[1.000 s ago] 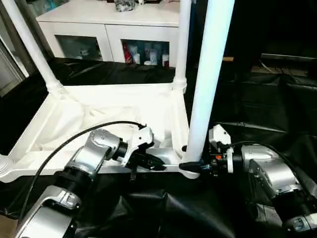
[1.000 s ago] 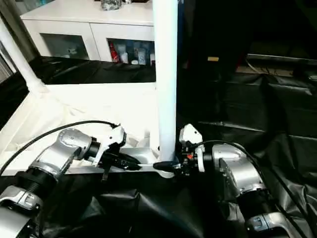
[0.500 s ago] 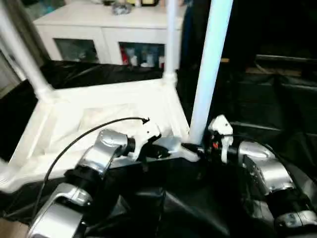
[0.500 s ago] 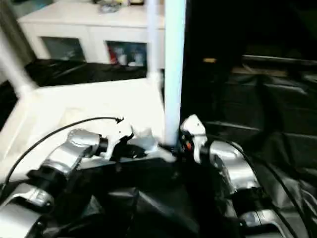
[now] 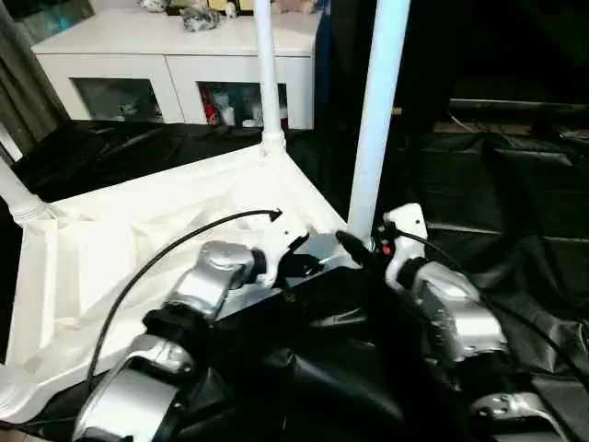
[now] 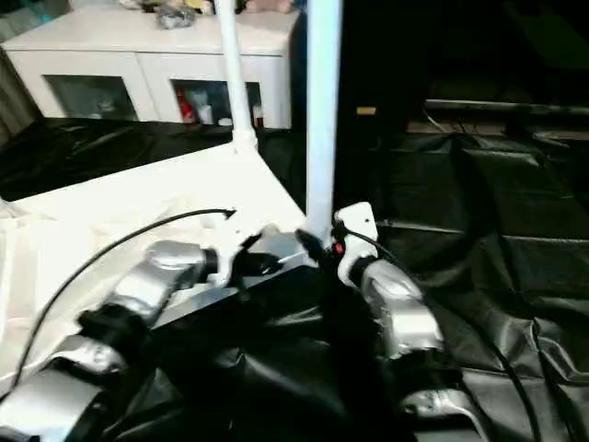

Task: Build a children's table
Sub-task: Rotate leg to tighten

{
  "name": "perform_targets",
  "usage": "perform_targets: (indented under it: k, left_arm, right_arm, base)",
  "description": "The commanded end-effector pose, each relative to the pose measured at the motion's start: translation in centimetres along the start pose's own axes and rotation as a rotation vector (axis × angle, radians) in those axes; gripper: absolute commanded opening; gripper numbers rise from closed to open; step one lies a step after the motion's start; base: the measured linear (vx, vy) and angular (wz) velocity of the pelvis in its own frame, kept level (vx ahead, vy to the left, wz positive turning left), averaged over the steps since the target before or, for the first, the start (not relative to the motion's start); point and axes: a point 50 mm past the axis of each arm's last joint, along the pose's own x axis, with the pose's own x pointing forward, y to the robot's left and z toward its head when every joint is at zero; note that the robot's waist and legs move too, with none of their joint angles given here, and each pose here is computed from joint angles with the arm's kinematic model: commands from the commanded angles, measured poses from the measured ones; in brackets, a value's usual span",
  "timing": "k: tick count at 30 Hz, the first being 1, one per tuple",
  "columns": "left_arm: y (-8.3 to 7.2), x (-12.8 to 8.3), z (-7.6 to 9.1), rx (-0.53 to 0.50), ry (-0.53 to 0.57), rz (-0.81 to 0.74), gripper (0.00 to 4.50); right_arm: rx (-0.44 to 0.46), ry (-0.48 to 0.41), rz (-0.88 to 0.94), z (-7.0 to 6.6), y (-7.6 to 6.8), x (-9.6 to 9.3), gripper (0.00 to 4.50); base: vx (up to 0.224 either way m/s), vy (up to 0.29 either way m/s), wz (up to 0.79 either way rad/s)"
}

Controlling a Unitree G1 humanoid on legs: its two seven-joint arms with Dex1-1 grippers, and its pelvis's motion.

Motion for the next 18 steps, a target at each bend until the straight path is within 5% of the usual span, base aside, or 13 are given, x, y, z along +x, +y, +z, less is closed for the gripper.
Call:
perform_targets:
  k: [1,9,18]
  left_arm:
    - [-1.2,0.8,2.7,0.096,-0.096,-0.118,0.00]
    - [-1.0,-2.4,1.5,0.171,0.013,-0.292,0.00]
    - [-0.8,-3.7,0.9,0.177,0.065,-0.334,0.00]
  right_arm:
    - [0.030,0.081,0.301,-1.5,4.1,1.3,2.99]
    - [-0.050,0.226,0.576,-1.1,2.2,-3.4,2.99]
    - [-0.084,0.275,0.606,-0.7,1.6,-3.9,2.84]
  base:
    - [0.000,0.000,0.00]
    - [0.000,0.000,0.00]
    - [0.000,0.000,0.00]
